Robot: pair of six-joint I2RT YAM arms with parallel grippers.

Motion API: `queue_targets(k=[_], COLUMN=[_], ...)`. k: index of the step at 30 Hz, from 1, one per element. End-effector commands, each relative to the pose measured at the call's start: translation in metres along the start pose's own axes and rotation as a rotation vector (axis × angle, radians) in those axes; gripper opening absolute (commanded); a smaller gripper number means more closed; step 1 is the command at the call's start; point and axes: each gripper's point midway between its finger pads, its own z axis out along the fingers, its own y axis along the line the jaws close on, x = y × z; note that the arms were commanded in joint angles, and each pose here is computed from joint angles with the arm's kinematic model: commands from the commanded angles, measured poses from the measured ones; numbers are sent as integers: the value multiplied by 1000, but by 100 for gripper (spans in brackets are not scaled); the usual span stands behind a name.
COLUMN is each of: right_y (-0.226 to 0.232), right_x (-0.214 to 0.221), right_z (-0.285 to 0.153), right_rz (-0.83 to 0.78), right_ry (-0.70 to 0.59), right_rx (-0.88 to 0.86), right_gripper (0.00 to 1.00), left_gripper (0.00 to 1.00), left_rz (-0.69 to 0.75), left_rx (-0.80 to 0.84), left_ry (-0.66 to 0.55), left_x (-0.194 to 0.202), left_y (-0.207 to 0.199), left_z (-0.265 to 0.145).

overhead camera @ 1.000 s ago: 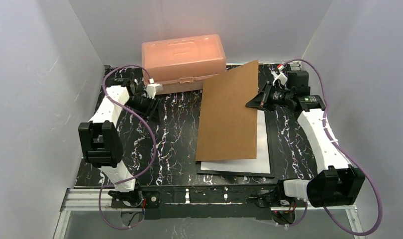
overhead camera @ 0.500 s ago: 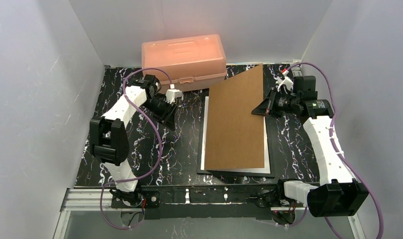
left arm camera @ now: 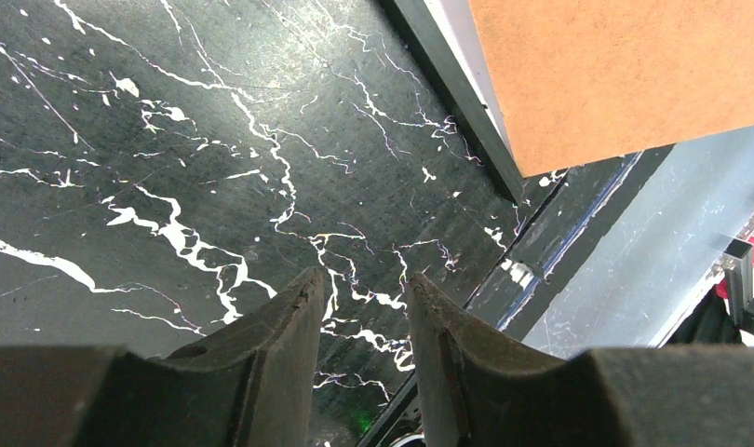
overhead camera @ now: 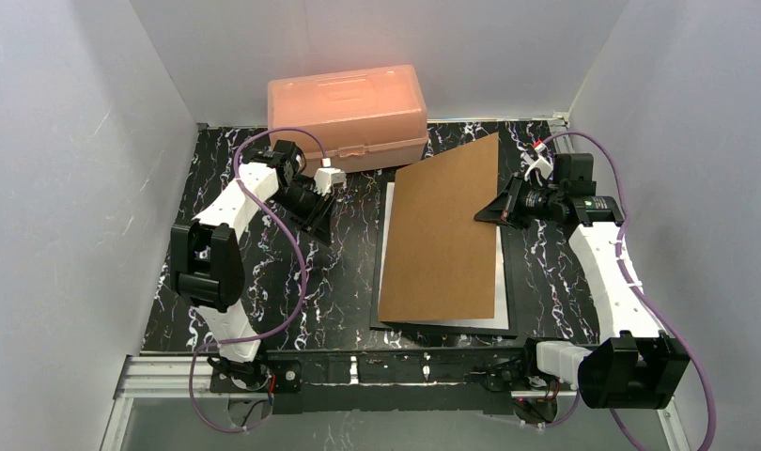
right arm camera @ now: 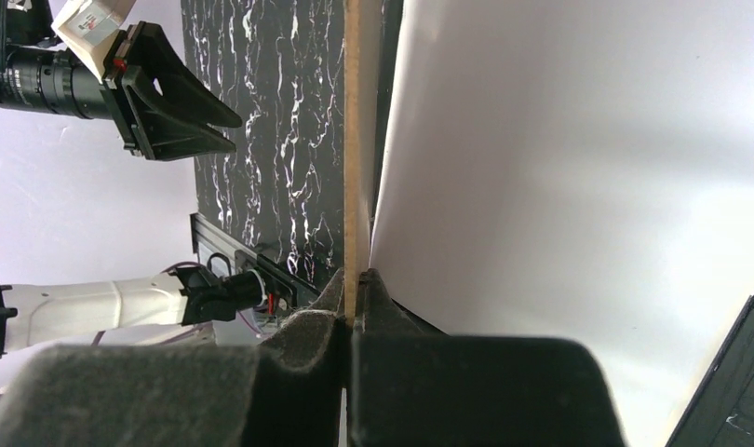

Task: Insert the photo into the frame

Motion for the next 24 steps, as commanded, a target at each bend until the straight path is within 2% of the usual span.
queue_targets(k=[1, 13, 24], right_y=[20, 11, -16], right_x=[0, -3, 8], right_z=[-6, 0, 20], right_rz=[-35, -47, -7], right_ry=[-22, -11, 49], right_rx=[-102, -72, -31], right_gripper=[1, 1, 1], left_gripper=[37, 36, 35], left_rz=[-2, 3, 2], left_rx=[2, -11, -9], left_ry=[9, 4, -1], left_x=[6, 6, 3], left_y=[-1, 0, 1], left_z=[0, 0, 1])
